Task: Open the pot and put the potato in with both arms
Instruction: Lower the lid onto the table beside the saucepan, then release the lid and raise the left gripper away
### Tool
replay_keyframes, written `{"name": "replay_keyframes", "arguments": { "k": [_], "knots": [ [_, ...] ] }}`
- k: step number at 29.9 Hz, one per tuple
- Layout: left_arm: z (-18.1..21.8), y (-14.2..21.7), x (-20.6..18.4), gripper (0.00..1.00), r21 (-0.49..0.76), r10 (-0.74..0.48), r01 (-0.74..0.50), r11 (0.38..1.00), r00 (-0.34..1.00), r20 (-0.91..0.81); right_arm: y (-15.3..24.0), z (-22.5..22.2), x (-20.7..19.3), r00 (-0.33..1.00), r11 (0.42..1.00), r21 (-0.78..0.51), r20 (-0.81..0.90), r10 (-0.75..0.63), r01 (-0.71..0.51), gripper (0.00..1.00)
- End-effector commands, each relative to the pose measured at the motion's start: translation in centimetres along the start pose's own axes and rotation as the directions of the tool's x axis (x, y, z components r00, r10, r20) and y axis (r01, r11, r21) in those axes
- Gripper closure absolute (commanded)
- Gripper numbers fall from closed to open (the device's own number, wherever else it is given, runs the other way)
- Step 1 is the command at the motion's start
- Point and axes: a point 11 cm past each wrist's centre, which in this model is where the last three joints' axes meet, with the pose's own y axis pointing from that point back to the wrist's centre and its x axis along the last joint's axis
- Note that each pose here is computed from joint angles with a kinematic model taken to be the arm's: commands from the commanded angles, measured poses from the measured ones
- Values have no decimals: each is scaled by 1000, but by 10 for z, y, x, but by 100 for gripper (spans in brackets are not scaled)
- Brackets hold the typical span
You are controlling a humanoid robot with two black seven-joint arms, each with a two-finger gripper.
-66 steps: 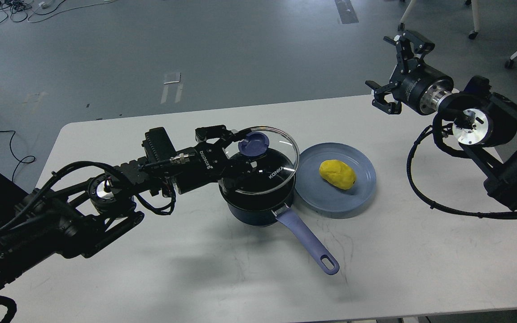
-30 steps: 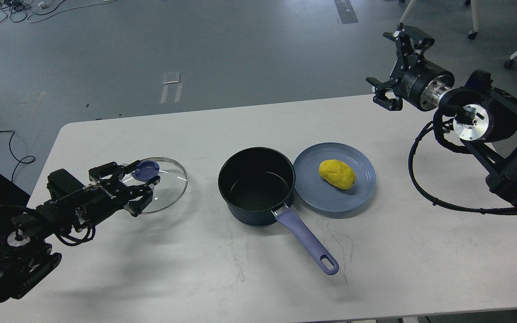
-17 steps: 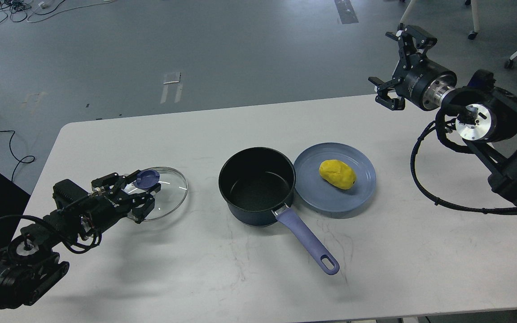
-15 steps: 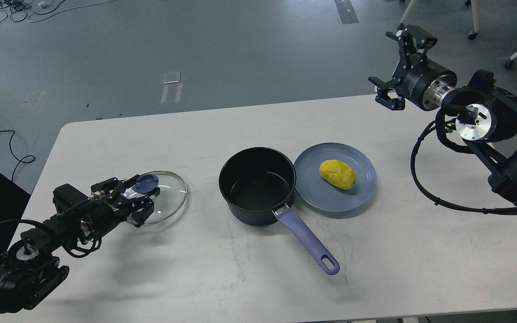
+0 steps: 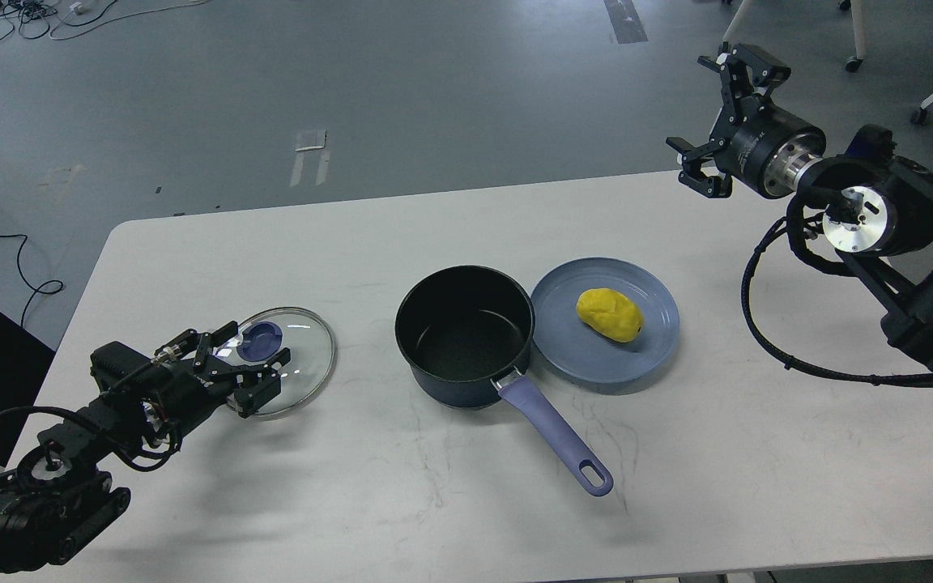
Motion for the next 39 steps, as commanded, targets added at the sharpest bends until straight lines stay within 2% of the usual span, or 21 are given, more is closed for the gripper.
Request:
{"name": "replay_keyframes", "arguments": {
  "k": [1, 4, 9, 11, 15, 17, 20, 23, 25, 26, 30, 31, 32, 34, 39],
  "knots": [
    [3, -1, 7, 1, -9, 22, -23, 1000, 1000, -19, 0, 0, 0, 1000, 1000, 0, -1, 1, -1, 0],
    [8, -2, 23, 1, -26, 70, -72, 997, 996, -58, 0, 1, 0, 1000, 1000, -2, 0, 1, -1, 0],
    [20, -12, 80, 1, -57, 208, -218, 974, 967, -148, 0, 0, -1, 1000, 1000, 0, -1, -3, 3, 0],
    [15, -12, 108, 1, -29, 276, -288, 957, 938, -207, -1, 1, -3, 1000, 1000, -1, 2, -8, 8, 0],
    [5, -15, 138, 1, 5, 346, -354, 935, 909, -233, -1, 1, -4, 1000, 1000, -2, 1, -10, 10, 0],
    [-3, -17, 164, 1, 57, 420, -423, 905, 858, -295, 0, 2, -3, 1000, 1000, -4, 0, -12, 12, 0],
    [-12, -16, 181, 1, 139, 492, -479, 867, 776, -394, 0, 1, -5, 1000, 1000, -3, -5, -23, 23, 0],
    [-27, -18, 226, 1, 287, 614, -564, 774, 559, -557, 1, -3, -11, 999, 999, 12, -27, -46, 46, 0],
    [-27, -22, 247, 1, 299, 597, -565, 769, 467, -652, 1, -4, -12, 998, 999, 17, -33, -49, 50, 0],
    [-27, -22, 247, 1, 299, 597, -565, 769, 467, -652, 1, -4, -12, 998, 999, 17, -33, -49, 50, 0],
    [-20, -29, 299, 1, 293, 486, -605, 740, 180, -855, 1, -11, -22, 994, 994, 68, -77, -76, 81, 0],
    [-20, -34, 301, 1, 305, 430, -559, 771, 103, -897, 3, -14, -25, 989, 992, 80, -120, -85, 95, 0],
    [-20, -34, 301, 1, 305, 429, -559, 771, 102, -897, 3, -14, -25, 989, 992, 80, -120, -85, 95, 0],
    [-13, -43, 305, 1, 282, 328, -486, 827, 9, -945, 7, -21, -32, 970, 987, 99, -222, -101, 126, 0],
    [2, -54, 305, 1, 190, 171, -402, 896, -81, -982, 7, -22, -43, 923, 978, 117, -367, -119, 173, 0]
  ]
}}
